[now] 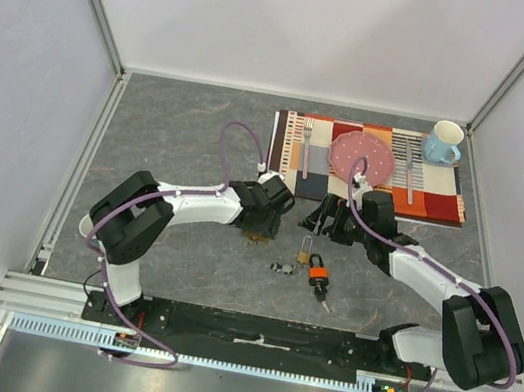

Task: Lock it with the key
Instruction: Pick up the lock from the center of the board.

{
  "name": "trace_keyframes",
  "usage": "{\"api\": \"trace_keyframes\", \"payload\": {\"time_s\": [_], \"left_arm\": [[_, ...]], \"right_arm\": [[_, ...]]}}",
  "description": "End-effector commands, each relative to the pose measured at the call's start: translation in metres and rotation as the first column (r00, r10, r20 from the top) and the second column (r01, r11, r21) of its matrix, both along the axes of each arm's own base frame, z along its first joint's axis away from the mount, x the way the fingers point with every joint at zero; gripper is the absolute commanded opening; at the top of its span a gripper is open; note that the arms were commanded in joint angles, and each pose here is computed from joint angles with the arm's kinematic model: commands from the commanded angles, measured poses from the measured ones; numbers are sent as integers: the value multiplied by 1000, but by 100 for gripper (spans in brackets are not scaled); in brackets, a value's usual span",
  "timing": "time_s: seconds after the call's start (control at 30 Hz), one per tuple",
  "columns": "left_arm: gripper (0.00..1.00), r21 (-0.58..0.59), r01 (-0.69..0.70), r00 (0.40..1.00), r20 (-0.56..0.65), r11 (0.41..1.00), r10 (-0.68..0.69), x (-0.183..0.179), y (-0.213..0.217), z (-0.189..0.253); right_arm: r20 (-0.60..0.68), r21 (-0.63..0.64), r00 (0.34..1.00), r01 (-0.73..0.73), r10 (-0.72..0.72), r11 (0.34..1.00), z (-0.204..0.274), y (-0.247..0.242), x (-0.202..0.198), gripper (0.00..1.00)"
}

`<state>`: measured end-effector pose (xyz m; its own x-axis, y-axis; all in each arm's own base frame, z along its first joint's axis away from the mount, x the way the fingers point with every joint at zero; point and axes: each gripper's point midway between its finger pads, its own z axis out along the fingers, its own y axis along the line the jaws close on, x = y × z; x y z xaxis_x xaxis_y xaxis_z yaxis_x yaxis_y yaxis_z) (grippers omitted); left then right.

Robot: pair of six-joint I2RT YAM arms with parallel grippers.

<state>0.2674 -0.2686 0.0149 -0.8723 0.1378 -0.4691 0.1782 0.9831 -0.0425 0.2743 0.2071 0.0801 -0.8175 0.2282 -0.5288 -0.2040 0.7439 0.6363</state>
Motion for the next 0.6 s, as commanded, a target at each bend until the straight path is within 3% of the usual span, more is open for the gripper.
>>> {"api": "trace_keyframes", "payload": {"time_s": [0.0,0.23,0.57], "left_arm": [[48,85,16,999,-51,996,-12,-15,25,-32],[29,-57,80,997,15,995,-79,-24,16,-2],[24,-184,217,967,175,959,-185,-35,7,52]], "right_arm": [[30,22,999,-23,22,999,3,4,5,98],[20,75,999,-30,29,997,6,11,9,98],[-21,184,998,-55,60,981,5,31,16,98]]}}
